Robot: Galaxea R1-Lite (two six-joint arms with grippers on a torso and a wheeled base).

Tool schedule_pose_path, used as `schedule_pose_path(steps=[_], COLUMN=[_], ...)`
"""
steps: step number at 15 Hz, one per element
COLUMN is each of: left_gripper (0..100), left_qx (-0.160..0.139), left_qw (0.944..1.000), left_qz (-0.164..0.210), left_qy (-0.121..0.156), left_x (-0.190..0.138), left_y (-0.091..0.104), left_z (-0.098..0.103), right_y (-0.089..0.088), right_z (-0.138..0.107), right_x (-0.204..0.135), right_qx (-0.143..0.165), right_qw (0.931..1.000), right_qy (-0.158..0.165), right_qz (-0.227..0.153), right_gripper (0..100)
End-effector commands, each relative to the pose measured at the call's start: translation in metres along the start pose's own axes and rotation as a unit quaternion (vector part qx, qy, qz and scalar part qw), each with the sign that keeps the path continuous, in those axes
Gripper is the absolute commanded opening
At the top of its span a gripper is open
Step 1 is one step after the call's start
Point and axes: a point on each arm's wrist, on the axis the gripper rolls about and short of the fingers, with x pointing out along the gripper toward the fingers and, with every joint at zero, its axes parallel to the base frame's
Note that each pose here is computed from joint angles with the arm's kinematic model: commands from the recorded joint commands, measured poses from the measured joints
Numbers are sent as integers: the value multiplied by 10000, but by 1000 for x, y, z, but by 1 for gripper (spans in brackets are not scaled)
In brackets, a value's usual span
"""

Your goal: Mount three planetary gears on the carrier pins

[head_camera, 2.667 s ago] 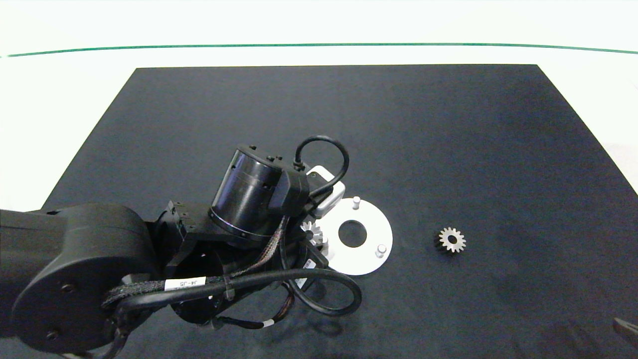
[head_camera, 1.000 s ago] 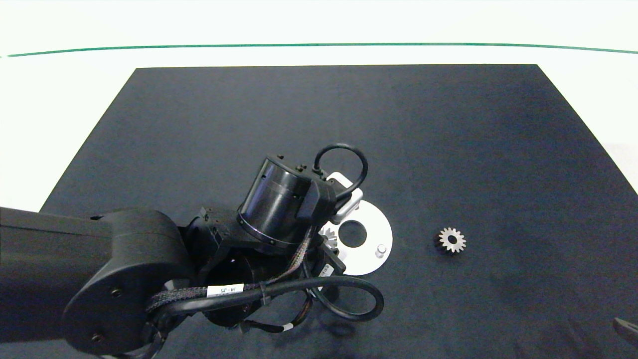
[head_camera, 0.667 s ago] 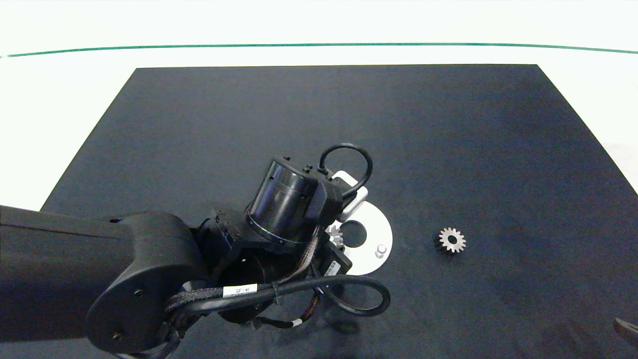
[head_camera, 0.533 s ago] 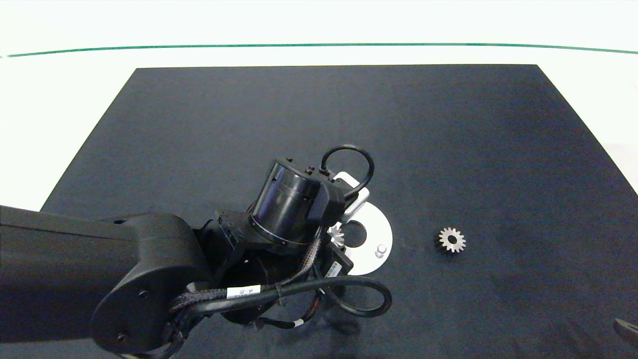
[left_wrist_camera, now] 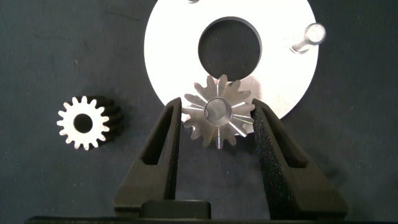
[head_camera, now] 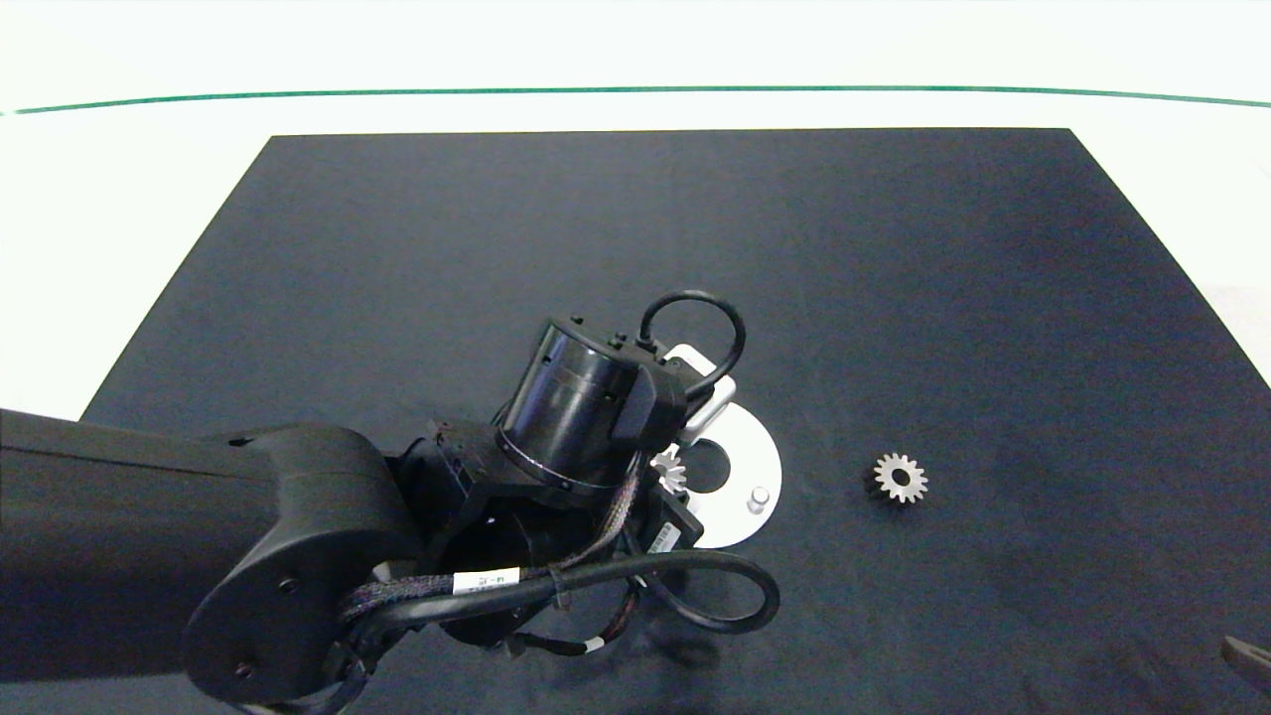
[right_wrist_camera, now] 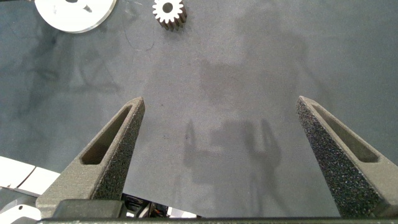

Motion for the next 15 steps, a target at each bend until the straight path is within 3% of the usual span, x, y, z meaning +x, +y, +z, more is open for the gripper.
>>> schedule_pose_path(steps=[1, 15], left_gripper=[0, 0], left_qx=[-8, -50], left_qw=[10000, 9999], left_qz=[27, 112], left_qy=[-32, -31], left_x=[-1, -5], left_y=[1, 9], left_z=[2, 0], right_y=[0, 0], right_z=[-1, -3], right_x=[0, -1], right_qx=[-3, -23], right_qw=[10000, 10000], right_qy=[2, -5], right_qz=[2, 60], right_gripper=[100, 100])
